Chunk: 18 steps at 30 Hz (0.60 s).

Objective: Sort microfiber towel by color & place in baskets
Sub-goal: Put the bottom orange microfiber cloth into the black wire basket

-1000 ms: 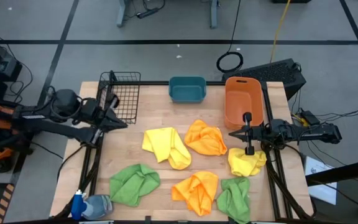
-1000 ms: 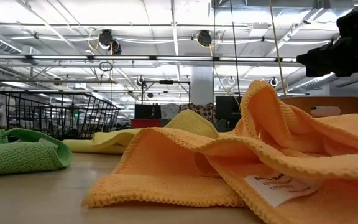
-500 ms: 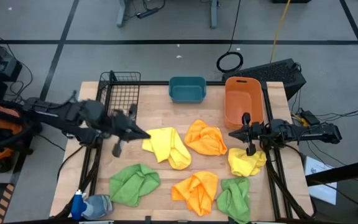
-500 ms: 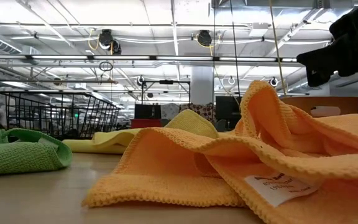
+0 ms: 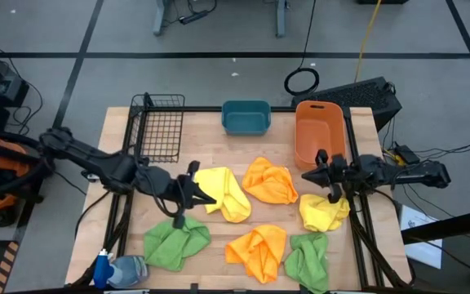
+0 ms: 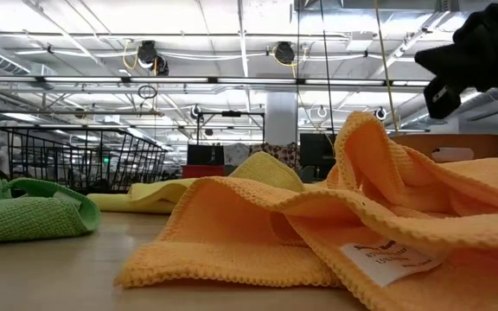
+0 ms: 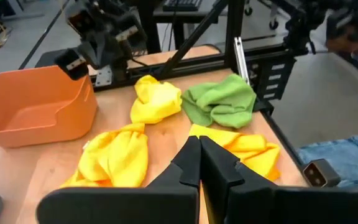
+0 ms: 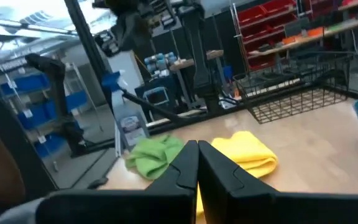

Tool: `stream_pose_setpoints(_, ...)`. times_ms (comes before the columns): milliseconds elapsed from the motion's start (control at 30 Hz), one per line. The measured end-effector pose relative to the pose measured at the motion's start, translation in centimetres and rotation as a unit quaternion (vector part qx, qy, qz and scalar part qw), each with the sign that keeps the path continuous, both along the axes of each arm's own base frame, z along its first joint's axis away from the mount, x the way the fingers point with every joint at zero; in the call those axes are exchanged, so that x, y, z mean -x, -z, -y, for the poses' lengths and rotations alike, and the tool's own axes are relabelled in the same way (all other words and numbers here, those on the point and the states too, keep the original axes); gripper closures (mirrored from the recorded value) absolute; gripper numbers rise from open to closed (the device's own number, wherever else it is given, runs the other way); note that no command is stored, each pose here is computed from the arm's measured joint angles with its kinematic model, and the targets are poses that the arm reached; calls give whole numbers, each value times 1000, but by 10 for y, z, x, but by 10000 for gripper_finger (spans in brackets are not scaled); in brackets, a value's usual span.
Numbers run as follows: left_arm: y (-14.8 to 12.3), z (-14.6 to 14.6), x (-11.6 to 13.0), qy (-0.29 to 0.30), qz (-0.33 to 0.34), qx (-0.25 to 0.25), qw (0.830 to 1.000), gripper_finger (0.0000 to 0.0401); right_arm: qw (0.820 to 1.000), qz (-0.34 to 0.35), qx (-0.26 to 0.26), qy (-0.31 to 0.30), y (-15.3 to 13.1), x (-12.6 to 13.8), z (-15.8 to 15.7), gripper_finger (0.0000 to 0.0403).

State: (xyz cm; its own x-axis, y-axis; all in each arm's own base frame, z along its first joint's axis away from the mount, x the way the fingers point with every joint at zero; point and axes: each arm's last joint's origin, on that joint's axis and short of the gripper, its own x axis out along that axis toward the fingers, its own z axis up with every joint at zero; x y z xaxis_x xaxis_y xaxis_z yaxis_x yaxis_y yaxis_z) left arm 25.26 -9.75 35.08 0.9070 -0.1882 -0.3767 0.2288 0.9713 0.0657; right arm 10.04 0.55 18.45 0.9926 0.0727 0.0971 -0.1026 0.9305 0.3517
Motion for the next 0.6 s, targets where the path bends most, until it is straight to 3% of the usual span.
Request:
stream_pose_setpoints(133, 3, 3, -4, -1, -1, 0, 1000, 397, 1000, 1, 13, -12, -37, 6, 0, 403)
stream_pose_setpoints(333, 8, 6, -13, -5, 4, 10, 1000, 397, 998, -62, 20, -14, -97, 4, -1, 403)
stream_pose_setpoints(600, 20, 12, -28, -5, -5, 7, 1000, 397, 982, -170, 79, -39, -149, -45, -9, 403)
